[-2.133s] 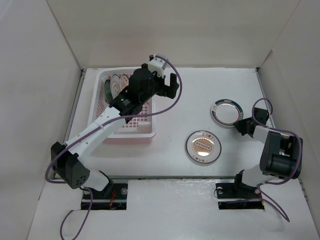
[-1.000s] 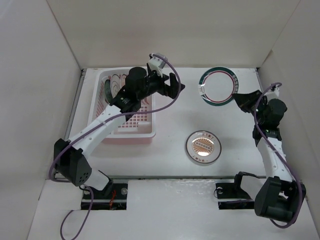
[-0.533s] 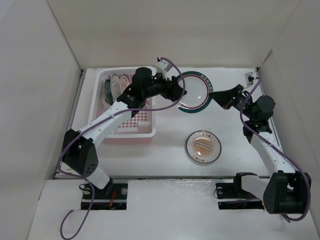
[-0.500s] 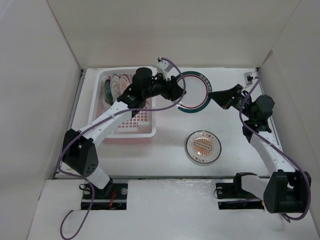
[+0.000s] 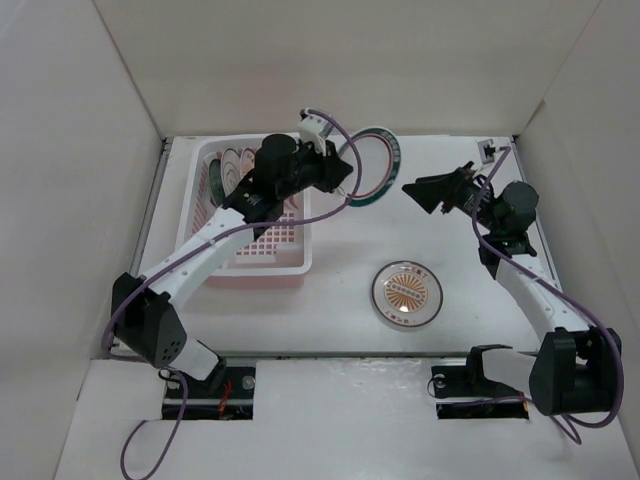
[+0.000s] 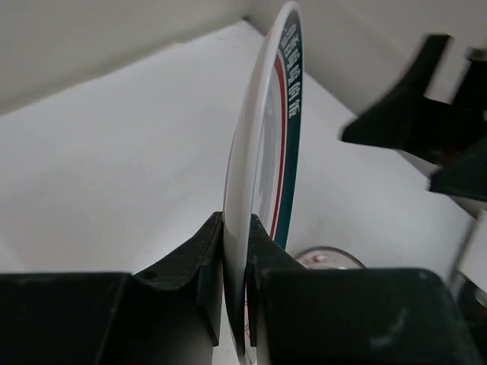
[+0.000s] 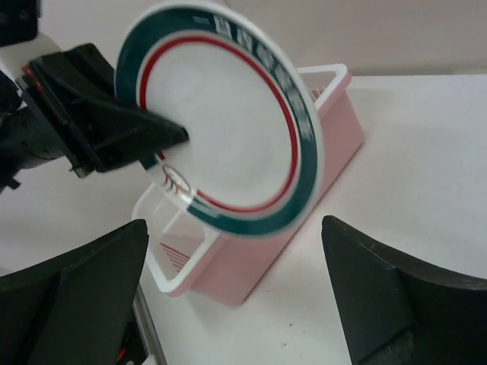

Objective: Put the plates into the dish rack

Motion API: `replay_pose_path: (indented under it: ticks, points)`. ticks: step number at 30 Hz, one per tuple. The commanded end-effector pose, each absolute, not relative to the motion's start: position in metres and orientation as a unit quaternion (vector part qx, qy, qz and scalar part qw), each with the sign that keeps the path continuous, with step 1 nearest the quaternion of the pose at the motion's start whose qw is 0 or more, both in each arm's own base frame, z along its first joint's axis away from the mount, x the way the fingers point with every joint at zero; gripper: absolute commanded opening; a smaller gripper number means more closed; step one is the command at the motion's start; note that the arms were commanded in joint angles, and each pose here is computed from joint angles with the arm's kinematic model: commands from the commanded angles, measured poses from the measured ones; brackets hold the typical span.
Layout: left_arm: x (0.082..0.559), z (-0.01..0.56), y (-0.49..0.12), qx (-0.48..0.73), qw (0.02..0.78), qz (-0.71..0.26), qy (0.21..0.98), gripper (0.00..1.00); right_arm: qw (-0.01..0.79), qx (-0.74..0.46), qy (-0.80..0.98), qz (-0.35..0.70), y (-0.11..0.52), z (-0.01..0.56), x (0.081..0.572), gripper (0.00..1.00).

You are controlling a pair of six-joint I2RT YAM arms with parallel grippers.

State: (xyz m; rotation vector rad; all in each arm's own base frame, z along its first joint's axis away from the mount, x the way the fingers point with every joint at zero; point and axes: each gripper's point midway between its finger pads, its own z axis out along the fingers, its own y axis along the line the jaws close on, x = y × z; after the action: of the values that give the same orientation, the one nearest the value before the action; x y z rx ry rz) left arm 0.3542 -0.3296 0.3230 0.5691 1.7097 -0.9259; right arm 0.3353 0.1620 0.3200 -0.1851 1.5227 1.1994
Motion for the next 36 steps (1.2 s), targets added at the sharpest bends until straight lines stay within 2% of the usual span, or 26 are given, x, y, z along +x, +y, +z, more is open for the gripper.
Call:
replay_pose_path:
  ticks: [1,3,7,15,24,36]
  points:
    - [0.398,0.385,-0.245,0.101,0.664,-0.224,0.706,0.0,0.591,-0.076,0.642,0.482,0.159,0.334,0.344,1.0]
    - [0.416,0.391,-0.194,0.018,0.689,-0.137,0.712,0.0,0.585,-0.063,0.665,0.46,0.157,0.321,0.351,1.0]
    - [0.432,0.394,-0.134,-0.044,0.696,-0.053,0.715,0.0,0.587,-0.05,0.679,0.438,0.156,0.316,0.357,1.0]
    - [0.453,0.34,-0.079,-0.083,0.669,0.086,0.734,0.0,0.582,-0.056,0.689,0.428,0.164,0.313,0.357,1.0]
    - [0.474,0.305,-0.086,-0.077,0.631,0.108,0.765,0.0,0.572,-0.064,0.697,0.428,0.171,0.304,0.357,1.0]
    - [0.476,0.28,-0.108,-0.055,0.597,0.095,0.795,0.0,0.568,-0.062,0.7,0.427,0.171,0.303,0.359,1.0]
